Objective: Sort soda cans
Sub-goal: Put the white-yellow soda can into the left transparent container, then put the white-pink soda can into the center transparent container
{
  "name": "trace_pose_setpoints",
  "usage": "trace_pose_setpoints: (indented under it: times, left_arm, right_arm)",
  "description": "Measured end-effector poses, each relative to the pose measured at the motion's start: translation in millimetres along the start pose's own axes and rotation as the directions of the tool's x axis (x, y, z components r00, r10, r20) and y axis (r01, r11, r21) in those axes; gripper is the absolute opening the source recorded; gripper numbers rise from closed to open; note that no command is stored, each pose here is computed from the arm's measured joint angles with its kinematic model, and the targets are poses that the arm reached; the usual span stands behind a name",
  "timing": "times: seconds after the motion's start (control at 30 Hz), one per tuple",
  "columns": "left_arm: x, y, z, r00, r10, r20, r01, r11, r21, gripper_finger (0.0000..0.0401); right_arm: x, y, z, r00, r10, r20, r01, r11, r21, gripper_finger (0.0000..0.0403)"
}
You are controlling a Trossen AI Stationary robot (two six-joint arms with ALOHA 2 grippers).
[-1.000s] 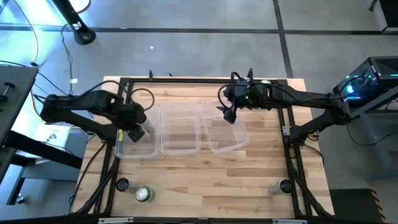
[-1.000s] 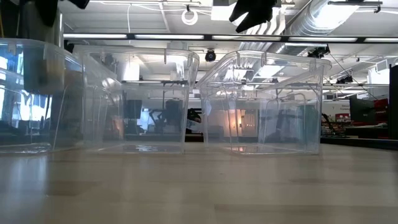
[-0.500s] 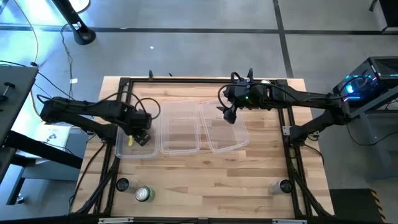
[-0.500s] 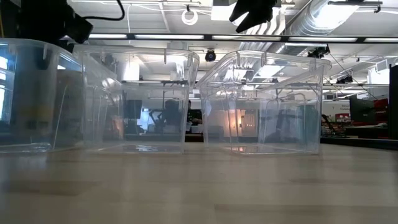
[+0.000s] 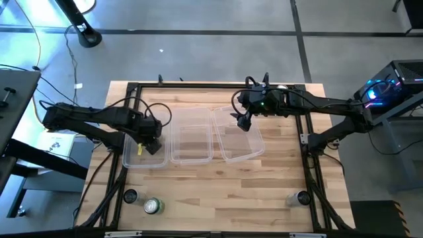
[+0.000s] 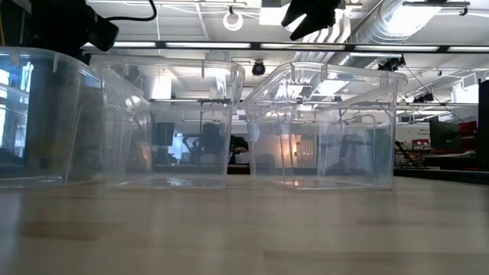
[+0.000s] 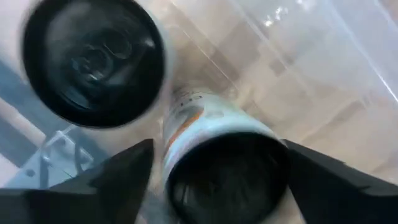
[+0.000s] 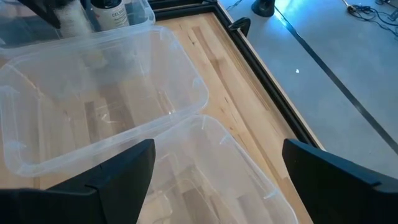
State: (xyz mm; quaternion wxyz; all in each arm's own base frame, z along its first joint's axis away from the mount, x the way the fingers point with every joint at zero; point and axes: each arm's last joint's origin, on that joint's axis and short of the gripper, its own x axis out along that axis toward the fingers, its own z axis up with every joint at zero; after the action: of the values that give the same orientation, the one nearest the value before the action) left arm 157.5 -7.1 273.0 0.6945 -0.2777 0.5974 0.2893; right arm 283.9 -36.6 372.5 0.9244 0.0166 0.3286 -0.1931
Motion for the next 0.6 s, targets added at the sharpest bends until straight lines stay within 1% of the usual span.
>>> trace_pose_setpoints:
  times: [0.07,0.13,0.33,0.43,0.6]
  left_arm:
    - [0.7,0.9,0.1,1.0,0.03,0.006,-0.03,1.0,-0.002,0.0364]
    - [1.8,0.2,0.6,0.999,0.038,0.001,-0.038,0.999,-0.002,0.0373]
    - [-0.2,-0.6,1.1,1.0,0.027,-0.001,-0.027,1.0,-0.002,0.0359]
    - [-15.7,0.5,1.7,1.0,0.017,0.003,-0.017,1.0,0.017,0.0353]
    - [-52.9,9.9,2.7,0.997,0.065,0.043,-0.066,0.998,0.024,0.0348]
  right_arm:
    - [0.1,0.0,-0.1,1.0,0.0,-0.001,0.0,1.0,0.004,0.0346]
    - [0.1,0.1,-0.1,1.0,0.002,-0.001,-0.002,1.0,0.004,0.0346]
    - [0.1,0.2,-0.1,1.0,0.004,-0.001,-0.004,1.0,0.005,0.0346]
    - [0.1,0.2,-0.1,1.0,0.004,-0.002,-0.004,1.0,0.007,0.0346]
    - [0.1,0.2,-0.1,1.0,0.004,-0.001,-0.004,1.0,0.004,0.0346]
